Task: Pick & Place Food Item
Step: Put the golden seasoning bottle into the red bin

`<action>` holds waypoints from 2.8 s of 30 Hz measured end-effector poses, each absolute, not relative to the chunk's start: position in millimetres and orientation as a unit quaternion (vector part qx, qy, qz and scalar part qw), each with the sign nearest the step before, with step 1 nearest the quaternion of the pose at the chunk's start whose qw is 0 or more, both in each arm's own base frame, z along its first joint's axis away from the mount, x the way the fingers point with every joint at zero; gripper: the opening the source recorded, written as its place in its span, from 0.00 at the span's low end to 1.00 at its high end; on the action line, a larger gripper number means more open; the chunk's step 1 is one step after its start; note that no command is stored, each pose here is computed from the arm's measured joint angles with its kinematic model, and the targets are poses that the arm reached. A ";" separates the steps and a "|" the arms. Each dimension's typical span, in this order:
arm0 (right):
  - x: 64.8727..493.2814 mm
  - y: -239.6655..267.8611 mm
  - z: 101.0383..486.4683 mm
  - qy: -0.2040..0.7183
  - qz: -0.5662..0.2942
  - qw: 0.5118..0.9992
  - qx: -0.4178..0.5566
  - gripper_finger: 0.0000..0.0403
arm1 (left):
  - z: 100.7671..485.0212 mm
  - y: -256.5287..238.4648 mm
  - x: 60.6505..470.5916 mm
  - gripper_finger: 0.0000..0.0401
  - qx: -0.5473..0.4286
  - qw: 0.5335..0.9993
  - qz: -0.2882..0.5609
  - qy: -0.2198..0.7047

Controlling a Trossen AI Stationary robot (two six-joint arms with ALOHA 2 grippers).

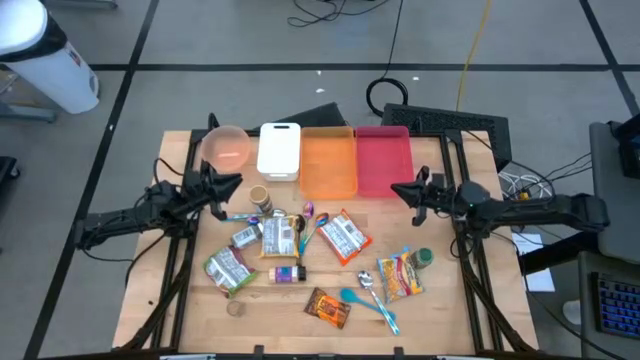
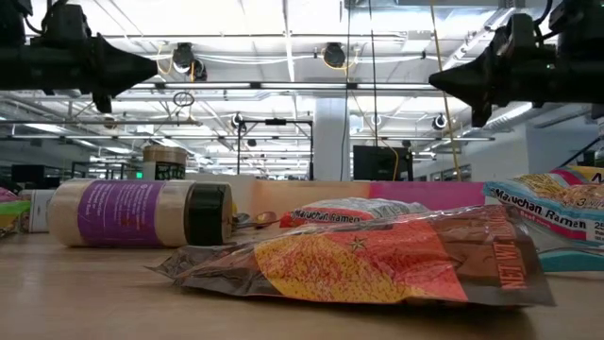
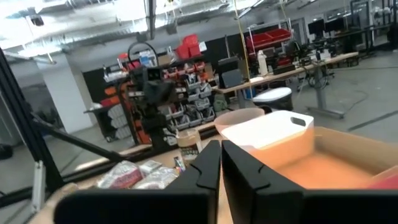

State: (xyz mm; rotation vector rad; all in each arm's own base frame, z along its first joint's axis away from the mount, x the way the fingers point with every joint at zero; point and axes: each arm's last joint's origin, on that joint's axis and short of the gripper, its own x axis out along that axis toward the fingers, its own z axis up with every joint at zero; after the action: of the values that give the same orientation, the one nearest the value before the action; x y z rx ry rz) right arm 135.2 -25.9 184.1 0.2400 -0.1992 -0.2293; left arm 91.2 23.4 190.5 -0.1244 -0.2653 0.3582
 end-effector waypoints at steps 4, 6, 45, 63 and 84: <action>142.1 -27.0 179.1 -0.087 -0.114 0.983 0.118 0.13 | 189.4 24.1 93.5 0.39 -0.024 0.975 0.187 -0.116; 145.7 -26.7 176.3 -0.080 -0.113 0.984 0.115 0.19 | 189.0 25.8 94.9 0.48 -0.019 0.971 0.212 -0.110; 202.0 -5.7 140.3 0.075 -0.055 0.990 0.108 0.81 | 266.6 22.7 182.6 0.65 -0.049 0.920 0.191 0.338; 199.8 -5.7 129.7 0.131 -0.062 0.982 0.123 0.81 | 229.5 44.9 209.4 0.85 -0.113 0.863 0.253 0.422; 200.0 -6.9 130.5 0.126 -0.066 0.981 0.129 0.81 | 255.9 44.6 208.7 0.82 -0.133 0.819 0.239 0.505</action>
State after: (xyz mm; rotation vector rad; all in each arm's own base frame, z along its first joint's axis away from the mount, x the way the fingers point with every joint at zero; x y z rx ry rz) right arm 200.0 -6.9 130.5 0.2594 0.2527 -0.1338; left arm 208.7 44.6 255.9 -0.2842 1.0748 0.5086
